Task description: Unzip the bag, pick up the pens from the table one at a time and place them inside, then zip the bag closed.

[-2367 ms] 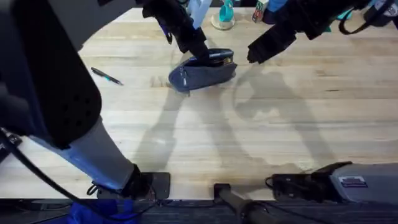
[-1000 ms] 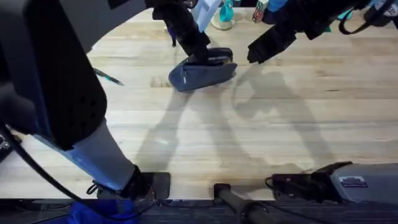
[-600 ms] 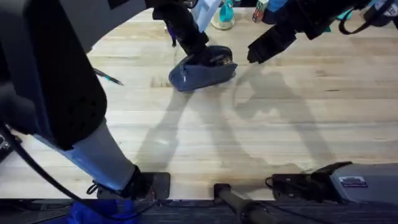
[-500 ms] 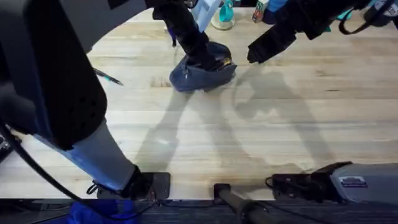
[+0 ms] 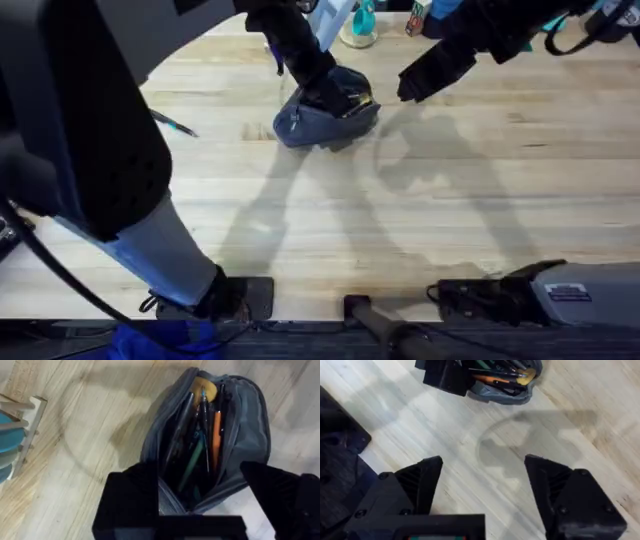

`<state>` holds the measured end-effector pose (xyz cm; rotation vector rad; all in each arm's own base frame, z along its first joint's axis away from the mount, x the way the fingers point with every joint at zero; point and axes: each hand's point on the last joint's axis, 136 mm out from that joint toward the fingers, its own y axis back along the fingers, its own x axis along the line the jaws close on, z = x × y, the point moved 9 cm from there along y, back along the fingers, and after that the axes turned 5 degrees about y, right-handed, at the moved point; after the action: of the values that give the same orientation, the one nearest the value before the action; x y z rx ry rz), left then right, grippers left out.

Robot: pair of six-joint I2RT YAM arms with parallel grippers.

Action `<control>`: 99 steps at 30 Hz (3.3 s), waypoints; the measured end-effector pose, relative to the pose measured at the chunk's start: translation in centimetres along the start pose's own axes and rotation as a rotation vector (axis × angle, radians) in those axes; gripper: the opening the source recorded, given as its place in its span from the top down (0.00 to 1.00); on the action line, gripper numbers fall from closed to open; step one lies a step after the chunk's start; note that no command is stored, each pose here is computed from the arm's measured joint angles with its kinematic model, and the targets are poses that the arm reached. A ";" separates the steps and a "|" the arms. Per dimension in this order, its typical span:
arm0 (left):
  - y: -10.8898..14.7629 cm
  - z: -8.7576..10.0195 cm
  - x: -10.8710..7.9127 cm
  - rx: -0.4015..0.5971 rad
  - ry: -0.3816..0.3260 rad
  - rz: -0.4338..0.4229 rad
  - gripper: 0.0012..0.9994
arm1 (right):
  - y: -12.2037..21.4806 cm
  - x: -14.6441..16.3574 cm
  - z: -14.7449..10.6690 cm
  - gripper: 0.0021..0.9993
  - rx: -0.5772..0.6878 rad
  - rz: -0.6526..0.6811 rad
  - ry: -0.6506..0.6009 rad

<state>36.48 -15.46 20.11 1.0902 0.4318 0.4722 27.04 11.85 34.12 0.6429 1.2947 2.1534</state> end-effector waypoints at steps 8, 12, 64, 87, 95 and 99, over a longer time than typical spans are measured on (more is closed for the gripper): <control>2.2 1.2 0.0 -0.008 -0.004 0.016 0.00 | 0.0 0.0 0.0 0.00 0.000 0.000 0.000; 4.5 2.7 0.3 -0.040 -0.003 0.067 0.00 | 0.0 0.0 0.0 0.00 0.000 0.000 0.000; 17.5 -5.2 5.0 0.016 0.909 0.457 0.00 | 0.0 0.0 0.0 0.00 0.000 0.000 0.000; 18.0 -13.4 5.7 0.008 1.312 0.557 0.00 | 0.0 0.0 0.0 0.00 0.000 0.000 0.000; 16.3 -17.1 7.0 0.024 1.532 0.573 0.01 | 0.0 0.0 0.0 0.00 0.000 0.000 0.000; 15.6 -18.8 7.8 0.005 1.634 0.591 0.01 | 0.0 0.0 0.0 0.00 0.000 0.000 0.000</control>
<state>30.23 8.65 26.00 0.5911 1.5207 1.8878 27.04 11.85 34.12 0.6430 1.2946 2.1533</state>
